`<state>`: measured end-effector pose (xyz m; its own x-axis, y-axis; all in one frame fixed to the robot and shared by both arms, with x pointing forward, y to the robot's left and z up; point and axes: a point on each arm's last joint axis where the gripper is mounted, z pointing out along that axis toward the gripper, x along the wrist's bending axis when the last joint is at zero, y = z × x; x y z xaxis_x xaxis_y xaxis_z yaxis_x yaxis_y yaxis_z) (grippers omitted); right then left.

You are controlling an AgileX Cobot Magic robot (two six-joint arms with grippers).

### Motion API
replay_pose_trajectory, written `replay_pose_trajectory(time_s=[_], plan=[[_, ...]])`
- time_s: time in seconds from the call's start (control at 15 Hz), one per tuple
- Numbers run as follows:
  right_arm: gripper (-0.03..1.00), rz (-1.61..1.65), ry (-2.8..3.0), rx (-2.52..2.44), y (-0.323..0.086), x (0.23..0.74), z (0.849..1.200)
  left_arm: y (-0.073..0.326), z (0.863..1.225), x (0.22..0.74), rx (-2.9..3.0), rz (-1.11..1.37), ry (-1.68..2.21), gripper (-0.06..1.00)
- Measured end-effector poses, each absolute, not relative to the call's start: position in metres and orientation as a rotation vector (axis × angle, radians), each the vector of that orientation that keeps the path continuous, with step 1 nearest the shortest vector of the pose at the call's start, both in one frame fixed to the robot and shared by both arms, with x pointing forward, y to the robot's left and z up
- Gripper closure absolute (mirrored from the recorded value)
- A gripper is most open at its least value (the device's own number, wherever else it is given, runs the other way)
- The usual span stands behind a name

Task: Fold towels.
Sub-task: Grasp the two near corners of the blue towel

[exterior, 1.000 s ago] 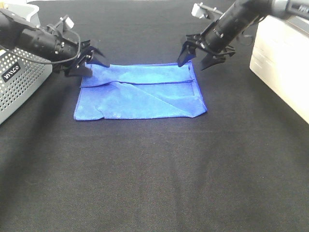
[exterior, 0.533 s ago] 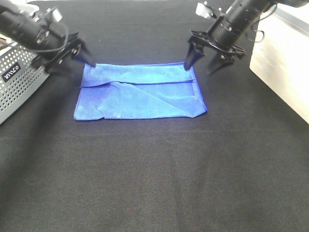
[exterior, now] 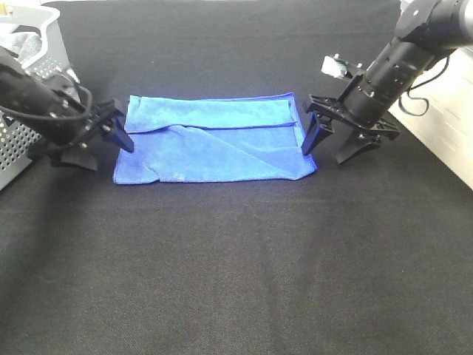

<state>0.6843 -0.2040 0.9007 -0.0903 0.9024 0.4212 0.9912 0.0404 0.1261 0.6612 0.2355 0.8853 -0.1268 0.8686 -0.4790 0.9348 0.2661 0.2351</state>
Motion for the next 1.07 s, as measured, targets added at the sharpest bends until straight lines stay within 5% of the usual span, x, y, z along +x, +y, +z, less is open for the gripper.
replay_pose_trajectory(time_s=[0.4,0.47,0.6,0.73,0.8,1.07], plan=[[0.31,-0.664,-1.987,-1.902,-0.194,0.689,0.875,0.216,0.865,0.663,1.584,-0.211,2.039,0.24],[0.34,-0.683,-1.952,-1.906,-0.193,0.69,0.872,0.204,0.866,0.666,1.596,-0.208,2.014,0.32],[0.51,-0.686,-1.95,-1.927,-0.193,0.691,0.868,0.196,0.863,0.667,1.615,-0.217,1.999,0.56],[0.8,-0.679,-1.954,-1.944,-0.194,0.692,0.863,0.195,0.861,0.666,1.629,-0.216,1.998,0.88],[0.93,-0.673,-1.951,-1.947,-0.195,0.692,0.862,0.196,0.861,0.665,1.654,-0.213,1.998,0.92],[0.97,-0.602,-1.939,-1.946,-0.196,0.687,0.864,0.2,0.864,0.659,1.784,-0.214,2.007,0.92]])
